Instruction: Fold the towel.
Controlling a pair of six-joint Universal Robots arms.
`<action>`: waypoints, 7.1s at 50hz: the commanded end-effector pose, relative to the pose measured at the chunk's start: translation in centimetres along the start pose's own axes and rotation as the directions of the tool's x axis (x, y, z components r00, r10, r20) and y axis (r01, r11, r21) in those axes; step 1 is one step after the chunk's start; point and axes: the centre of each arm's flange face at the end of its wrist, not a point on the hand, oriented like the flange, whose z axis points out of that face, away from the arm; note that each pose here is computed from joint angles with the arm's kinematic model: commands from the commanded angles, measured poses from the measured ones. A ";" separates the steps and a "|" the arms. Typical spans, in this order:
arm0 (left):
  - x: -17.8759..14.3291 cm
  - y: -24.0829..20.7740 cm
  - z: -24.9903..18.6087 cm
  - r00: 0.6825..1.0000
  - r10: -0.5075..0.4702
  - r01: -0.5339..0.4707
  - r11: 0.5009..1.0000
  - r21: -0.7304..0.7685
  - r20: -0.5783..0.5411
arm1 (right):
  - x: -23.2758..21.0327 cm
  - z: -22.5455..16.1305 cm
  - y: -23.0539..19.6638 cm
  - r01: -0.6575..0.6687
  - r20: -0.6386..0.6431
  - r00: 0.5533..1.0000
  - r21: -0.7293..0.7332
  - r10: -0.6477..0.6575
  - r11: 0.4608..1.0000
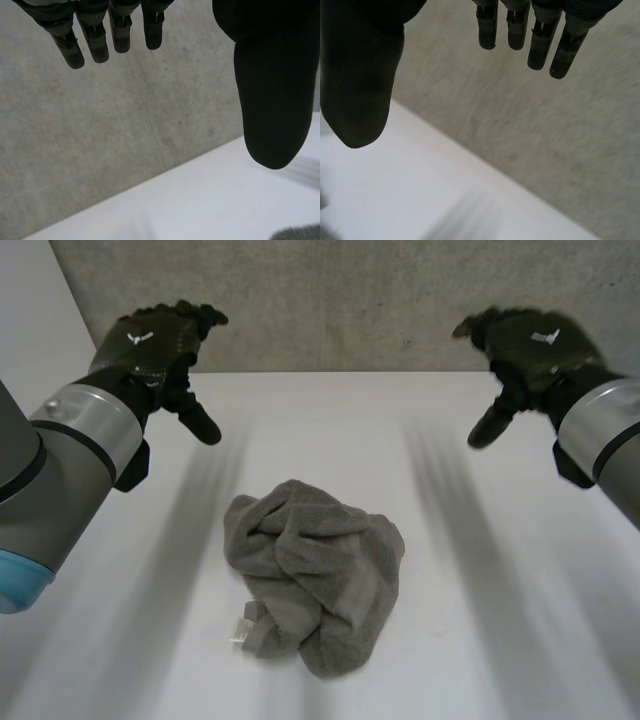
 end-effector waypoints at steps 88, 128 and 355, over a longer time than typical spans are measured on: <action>1.9 -1.2 -12.2 0.959 0.281 -0.271 0.903 0.333 0.018 | -8.7 9.0 8.4 -0.192 0.543 0.803 -0.150 0.243 0.970; 4.3 -6.7 -0.9 0.979 0.202 -0.177 0.755 0.631 0.034 | 1.2 6.5 -7.3 -0.227 0.204 0.971 0.609 0.127 0.760; 0.7 15.3 1.8 0.908 0.417 -0.419 0.903 -0.092 -0.044 | 8.1 3.0 15.6 -0.400 -0.034 0.912 -0.285 0.408 0.871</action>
